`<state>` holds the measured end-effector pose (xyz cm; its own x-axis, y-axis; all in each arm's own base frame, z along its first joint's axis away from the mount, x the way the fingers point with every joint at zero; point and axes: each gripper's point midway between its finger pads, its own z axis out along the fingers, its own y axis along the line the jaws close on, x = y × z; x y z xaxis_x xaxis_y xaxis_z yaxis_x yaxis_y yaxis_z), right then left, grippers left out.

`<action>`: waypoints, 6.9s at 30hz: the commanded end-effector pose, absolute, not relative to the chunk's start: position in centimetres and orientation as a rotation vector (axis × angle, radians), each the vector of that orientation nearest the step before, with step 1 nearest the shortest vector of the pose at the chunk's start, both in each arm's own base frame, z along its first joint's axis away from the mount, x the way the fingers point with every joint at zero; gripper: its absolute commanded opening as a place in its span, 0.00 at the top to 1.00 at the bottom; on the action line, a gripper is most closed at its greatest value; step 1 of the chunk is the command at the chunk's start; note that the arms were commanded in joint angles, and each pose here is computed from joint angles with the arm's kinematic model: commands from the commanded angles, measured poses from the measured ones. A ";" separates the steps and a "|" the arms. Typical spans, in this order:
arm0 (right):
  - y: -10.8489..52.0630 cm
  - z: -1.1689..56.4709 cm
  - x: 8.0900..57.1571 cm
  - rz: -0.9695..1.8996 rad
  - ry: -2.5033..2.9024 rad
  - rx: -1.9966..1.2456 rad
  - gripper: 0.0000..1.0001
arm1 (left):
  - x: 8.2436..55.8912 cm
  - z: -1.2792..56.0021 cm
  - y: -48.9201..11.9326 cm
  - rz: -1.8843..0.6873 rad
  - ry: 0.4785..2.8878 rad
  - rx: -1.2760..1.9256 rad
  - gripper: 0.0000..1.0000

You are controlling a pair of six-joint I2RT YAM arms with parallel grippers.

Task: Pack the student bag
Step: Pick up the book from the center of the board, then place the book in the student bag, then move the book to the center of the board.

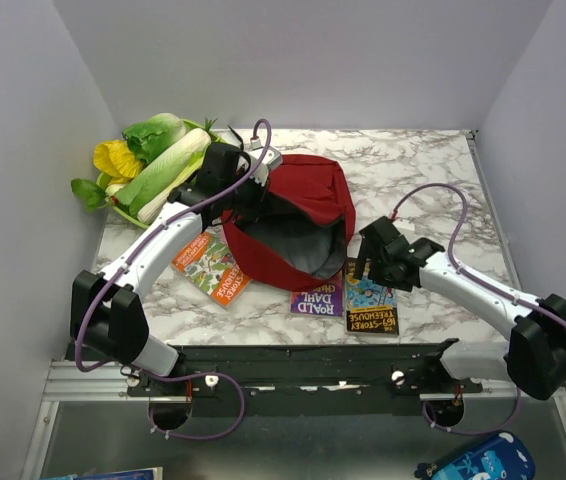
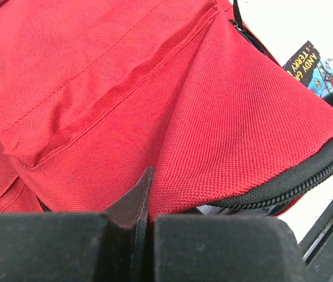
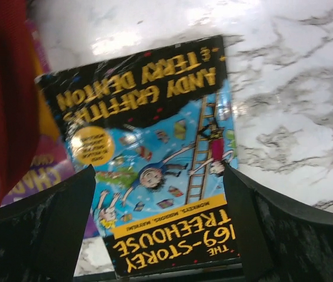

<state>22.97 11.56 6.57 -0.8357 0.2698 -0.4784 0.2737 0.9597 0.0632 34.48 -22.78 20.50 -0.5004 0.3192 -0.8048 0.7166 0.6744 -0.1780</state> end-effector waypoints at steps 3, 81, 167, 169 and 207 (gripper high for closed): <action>15.1 7.5 22.1 -0.045 2.596 0.070 0.05 | 34.6 22.1 -23.3 -0.686 2.073 0.779 1.00; 30.3 30.4 20.7 0.826 2.158 -0.159 1.00 | 32.5 21.1 -22.2 -0.729 2.086 0.786 1.00; 32.0 10.9 17.8 0.007 2.236 -0.101 0.34 | 30.1 20.7 -23.8 -0.829 2.138 0.938 1.00; 31.6 8.9 17.2 -0.129 2.244 -0.129 0.35 | 30.1 20.8 -23.8 -0.826 2.140 0.935 1.00; 32.7 1.9 18.0 -0.226 2.229 -0.303 0.59 | 29.6 20.8 -23.4 -0.818 2.149 0.937 1.00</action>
<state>17.19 34.01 2.70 -0.5931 -0.3338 -0.7327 -0.1833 0.9421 -0.2807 30.18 -23.16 20.00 -0.5375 0.3912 -0.7471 0.7842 0.5577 -0.2722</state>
